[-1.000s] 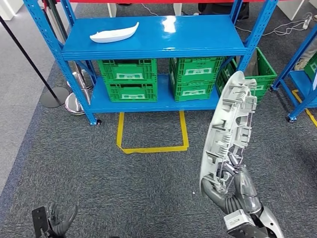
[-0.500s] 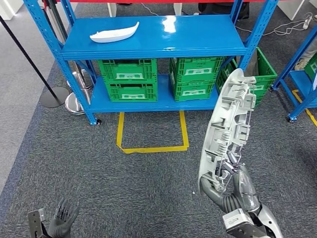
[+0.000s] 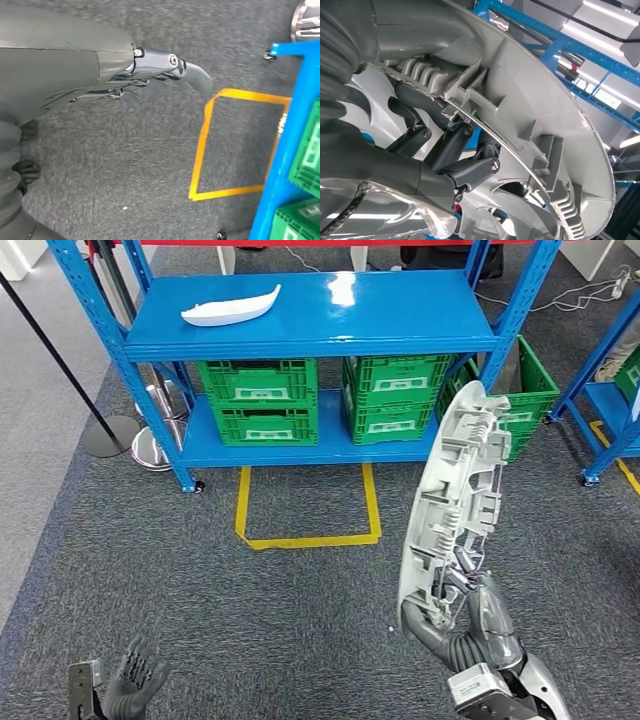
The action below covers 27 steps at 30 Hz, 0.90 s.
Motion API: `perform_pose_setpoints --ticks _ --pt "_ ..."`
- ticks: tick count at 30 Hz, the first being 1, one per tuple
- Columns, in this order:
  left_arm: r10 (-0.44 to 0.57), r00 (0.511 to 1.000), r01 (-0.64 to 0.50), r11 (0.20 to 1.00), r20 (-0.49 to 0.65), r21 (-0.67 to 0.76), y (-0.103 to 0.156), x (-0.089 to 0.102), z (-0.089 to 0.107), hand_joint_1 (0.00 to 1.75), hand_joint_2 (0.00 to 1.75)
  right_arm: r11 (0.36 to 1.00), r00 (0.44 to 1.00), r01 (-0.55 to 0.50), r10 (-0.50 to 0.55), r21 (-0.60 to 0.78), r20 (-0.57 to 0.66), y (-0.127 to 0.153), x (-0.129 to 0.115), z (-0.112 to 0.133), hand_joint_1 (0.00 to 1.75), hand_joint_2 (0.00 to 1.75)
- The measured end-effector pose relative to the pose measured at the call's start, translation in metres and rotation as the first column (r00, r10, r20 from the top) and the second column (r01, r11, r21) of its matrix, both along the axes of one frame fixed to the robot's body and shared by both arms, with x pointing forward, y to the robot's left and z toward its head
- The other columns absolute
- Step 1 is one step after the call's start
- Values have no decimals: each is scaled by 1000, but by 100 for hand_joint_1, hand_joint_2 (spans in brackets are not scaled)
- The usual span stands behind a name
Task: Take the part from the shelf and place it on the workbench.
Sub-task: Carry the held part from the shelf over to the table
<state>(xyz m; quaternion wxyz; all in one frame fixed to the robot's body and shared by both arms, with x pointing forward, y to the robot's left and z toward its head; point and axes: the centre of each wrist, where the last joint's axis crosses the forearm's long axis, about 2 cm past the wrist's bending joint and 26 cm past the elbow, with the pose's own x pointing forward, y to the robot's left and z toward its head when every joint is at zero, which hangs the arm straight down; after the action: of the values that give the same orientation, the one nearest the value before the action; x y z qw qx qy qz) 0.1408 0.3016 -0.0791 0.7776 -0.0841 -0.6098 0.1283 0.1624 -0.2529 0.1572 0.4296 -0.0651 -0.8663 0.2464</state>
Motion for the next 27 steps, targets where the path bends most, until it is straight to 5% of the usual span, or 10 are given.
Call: perform_pose_setpoints --ticks 13,20,27 --pt "-114 989 112 993 97 23 -14 10 12 0 175 1000 1000 6 -6 -9 -15 -20 -28 0 175 175" --pt "-303 883 296 952 359 74 -9 34 57 0 175 998 998 -56 56 -18 -22 -25 -19 5 175 175" --pt "-359 822 342 932 442 121 -4 39 79 0 175 997 998 -67 67 -23 -10 -25 -14 8 175 175"
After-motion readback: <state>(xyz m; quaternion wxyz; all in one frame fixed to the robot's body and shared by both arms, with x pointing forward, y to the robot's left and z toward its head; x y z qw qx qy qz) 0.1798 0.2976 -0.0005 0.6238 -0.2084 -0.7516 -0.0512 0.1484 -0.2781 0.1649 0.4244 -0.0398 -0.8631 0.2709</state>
